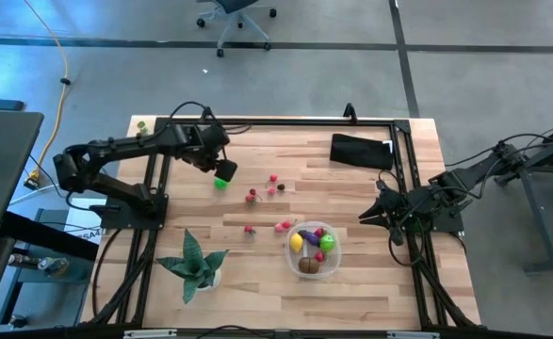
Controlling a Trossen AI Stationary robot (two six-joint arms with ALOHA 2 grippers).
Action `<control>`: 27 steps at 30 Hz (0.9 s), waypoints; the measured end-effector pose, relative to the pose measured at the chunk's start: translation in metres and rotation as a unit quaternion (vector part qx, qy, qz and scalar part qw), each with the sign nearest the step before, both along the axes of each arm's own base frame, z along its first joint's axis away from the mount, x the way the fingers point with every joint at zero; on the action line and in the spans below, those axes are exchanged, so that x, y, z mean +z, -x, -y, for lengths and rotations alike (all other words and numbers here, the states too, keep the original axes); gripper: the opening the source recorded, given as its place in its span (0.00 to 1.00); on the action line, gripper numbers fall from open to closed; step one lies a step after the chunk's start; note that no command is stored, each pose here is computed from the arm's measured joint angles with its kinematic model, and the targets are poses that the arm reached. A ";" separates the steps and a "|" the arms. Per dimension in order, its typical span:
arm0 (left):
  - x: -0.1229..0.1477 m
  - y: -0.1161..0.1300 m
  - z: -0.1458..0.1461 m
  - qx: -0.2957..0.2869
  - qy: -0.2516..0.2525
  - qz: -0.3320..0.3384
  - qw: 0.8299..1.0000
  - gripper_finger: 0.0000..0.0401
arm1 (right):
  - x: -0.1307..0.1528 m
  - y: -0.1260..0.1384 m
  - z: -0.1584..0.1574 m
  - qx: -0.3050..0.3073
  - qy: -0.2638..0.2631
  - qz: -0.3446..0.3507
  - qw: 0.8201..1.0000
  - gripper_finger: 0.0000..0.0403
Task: Pick and placing Produce into tupperware
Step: Put the pear into the transparent bin
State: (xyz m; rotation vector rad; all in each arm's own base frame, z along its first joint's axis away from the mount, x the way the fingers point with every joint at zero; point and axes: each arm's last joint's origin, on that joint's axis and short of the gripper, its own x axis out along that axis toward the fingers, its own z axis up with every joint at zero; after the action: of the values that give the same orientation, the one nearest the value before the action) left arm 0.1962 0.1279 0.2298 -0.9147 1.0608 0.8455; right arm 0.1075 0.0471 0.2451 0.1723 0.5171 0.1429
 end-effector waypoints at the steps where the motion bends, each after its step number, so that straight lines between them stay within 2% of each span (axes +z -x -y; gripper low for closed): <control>1: 0.000 -0.002 0.002 -0.006 -0.003 0.001 1.000 0.56 | 0.000 0.000 0.000 0.000 0.000 0.000 1.000 0.13; 5: 0.001 -0.008 0.008 -0.008 -0.045 -0.011 0.999 0.56 | 0.000 0.000 0.000 0.000 0.000 0.000 1.000 0.13; 8: 0.001 -0.009 0.008 0.039 -0.060 -0.012 0.997 0.56 | 0.000 0.000 0.000 0.000 0.000 0.000 1.000 0.13; 13: -0.005 -0.012 0.006 0.142 -0.030 -0.006 0.989 0.56 | 0.000 0.000 0.000 0.000 0.000 0.000 1.000 0.13; 17: -0.020 -0.017 0.003 0.240 0.006 -0.020 0.971 0.56 | 0.000 0.000 0.000 0.000 0.000 0.000 1.000 0.13; 27: -0.041 -0.023 0.001 0.356 0.060 -0.057 0.931 0.56 | 0.000 0.000 0.000 0.000 0.000 0.000 1.000 0.13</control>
State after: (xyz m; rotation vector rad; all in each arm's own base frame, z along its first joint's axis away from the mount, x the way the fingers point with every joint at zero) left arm 0.2188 0.1271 0.1884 -1.4034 0.8817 1.4555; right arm 0.1074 0.0471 0.2450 0.1719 0.5181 0.1424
